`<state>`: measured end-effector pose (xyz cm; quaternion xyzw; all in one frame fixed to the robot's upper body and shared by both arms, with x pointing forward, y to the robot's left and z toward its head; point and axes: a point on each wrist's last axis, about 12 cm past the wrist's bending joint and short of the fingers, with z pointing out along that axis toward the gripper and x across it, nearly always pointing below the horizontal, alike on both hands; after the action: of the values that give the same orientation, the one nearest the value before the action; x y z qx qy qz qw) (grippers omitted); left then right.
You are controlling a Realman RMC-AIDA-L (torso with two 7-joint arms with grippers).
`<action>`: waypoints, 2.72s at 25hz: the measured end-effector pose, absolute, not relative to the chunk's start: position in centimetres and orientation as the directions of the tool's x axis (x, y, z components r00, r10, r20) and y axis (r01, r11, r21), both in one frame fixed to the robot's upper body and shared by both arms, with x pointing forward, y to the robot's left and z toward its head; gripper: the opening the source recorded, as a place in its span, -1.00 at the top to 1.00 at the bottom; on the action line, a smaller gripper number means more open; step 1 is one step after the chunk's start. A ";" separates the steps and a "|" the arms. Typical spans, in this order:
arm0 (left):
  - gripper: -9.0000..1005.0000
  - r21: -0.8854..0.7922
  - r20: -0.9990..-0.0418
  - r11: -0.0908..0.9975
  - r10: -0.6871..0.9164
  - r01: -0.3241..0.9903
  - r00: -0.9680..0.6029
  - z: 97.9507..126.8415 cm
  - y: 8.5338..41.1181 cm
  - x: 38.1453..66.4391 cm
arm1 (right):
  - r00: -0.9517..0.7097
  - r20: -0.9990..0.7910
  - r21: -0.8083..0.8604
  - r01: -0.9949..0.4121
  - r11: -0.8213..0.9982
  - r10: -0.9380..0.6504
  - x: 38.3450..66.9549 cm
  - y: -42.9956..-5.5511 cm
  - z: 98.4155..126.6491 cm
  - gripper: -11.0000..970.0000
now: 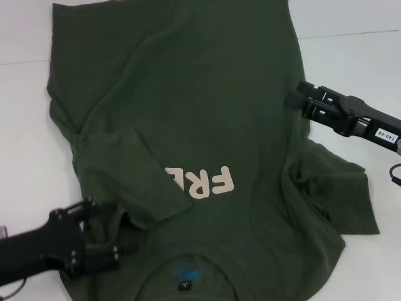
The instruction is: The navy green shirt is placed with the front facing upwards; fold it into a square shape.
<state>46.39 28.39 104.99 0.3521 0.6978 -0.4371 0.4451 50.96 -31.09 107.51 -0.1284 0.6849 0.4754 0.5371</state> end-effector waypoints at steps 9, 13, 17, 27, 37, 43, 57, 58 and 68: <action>-0.83 -0.279 -0.917 0.424 0.150 0.862 -0.370 103.8 27.2 48.0 | -0.393 -0.855 0.518 -0.685 0.512 0.339 50.7 -31.1 107.4 -0.69; -0.83 -0.275 -0.905 0.451 0.178 0.849 -0.387 103.2 26.9 48.5 | -0.394 -0.854 0.519 -0.685 0.511 0.340 50.6 -31.1 107.4 -0.69; -0.83 -0.273 -0.896 0.465 0.196 0.842 -0.399 102.8 26.8 48.6 | -0.394 -0.854 0.520 -0.685 0.511 0.340 50.6 -31.2 107.3 -0.69; -0.83 -0.308 -0.864 0.413 0.255 0.857 -0.434 102.2 26.0 47.9 | -0.391 -0.856 0.516 -0.688 0.510 0.337 50.9 -31.0 107.5 -0.68; -0.83 -0.336 -0.877 0.298 0.247 0.893 -0.412 103.2 25.5 47.2 | -0.390 -0.858 0.512 -0.688 0.514 0.334 51.1 -31.0 107.6 -0.67; -0.83 -0.309 -0.908 0.324 0.180 0.894 -0.379 104.3 26.7 47.4 | -0.389 -0.858 0.513 -0.685 0.517 0.335 51.0 -31.1 107.5 -0.66; -0.83 -0.293 -0.950 0.515 -0.062 0.805 -0.306 106.3 29.7 48.8 | -0.359 -0.877 0.480 -0.679 0.555 0.319 49.5 -32.7 107.1 -0.65; -0.83 -0.299 -0.949 0.518 -0.074 0.801 -0.306 106.4 29.7 48.9 | -0.359 -0.879 0.476 -0.677 0.561 0.313 49.2 -33.0 107.1 -0.65; -0.83 -0.350 -0.933 0.513 -0.119 0.783 -0.339 106.6 29.1 49.5 | -0.384 -0.905 0.414 -0.687 0.598 0.185 46.5 -36.6 108.0 -0.64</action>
<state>49.48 29.14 106.59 0.2389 0.6952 -0.4317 0.5228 46.48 -36.59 107.97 -0.1738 0.7218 0.4135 0.5271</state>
